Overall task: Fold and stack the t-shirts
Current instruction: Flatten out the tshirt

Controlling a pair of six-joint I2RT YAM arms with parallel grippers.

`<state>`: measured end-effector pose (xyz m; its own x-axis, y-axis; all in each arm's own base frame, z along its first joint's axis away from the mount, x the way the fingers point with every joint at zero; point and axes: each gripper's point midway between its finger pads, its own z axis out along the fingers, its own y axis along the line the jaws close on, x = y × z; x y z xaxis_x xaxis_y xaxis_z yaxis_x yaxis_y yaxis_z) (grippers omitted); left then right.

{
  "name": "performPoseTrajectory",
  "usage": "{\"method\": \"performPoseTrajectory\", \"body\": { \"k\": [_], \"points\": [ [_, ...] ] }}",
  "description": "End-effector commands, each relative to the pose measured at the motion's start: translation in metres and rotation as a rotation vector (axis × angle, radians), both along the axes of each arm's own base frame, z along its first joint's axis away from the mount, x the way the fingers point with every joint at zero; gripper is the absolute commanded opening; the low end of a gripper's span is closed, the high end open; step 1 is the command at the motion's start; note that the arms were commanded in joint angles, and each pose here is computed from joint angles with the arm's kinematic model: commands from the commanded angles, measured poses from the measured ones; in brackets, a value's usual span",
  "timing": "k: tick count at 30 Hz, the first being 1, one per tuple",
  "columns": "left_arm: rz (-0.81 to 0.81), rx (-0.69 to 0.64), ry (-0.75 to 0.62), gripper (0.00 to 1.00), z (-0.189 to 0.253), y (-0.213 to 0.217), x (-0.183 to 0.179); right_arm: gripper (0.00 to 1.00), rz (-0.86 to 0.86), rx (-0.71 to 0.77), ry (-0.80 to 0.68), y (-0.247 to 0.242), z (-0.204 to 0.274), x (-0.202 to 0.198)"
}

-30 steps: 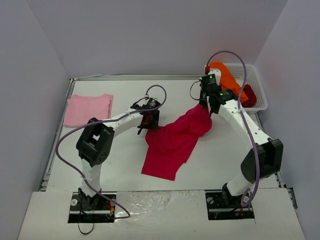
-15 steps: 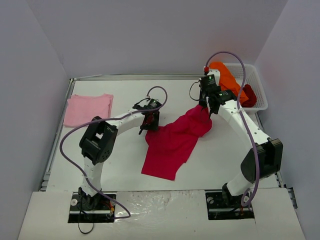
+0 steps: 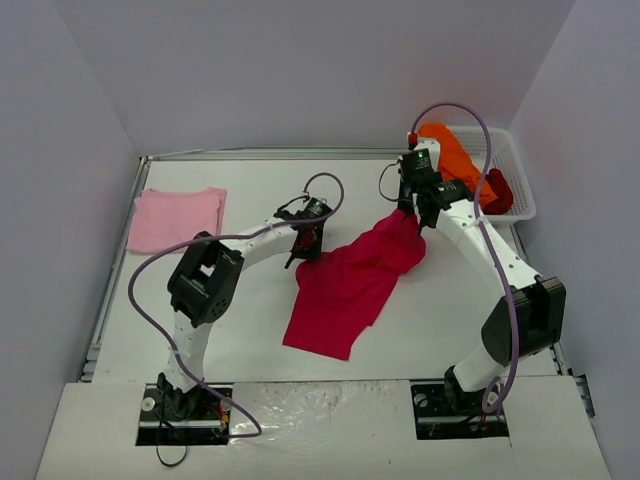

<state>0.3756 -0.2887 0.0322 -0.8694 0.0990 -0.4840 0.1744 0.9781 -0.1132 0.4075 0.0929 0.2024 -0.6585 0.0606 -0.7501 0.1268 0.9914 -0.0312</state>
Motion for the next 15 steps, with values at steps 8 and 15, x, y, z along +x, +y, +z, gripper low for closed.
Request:
{"method": "performPoseTrajectory", "body": {
  "k": [8, 15],
  "points": [
    [0.054, 0.044, -0.076, 0.02, 0.058, 0.026, 0.027, 0.0, 0.001, -0.006, -0.027, 0.003, 0.005, 0.016],
    [0.206, -0.046, -0.187, 0.02, 0.142, 0.087, 0.076, 0.0, 0.02, 0.008, -0.063, 0.016, 0.012, 0.066]
  ]
}}
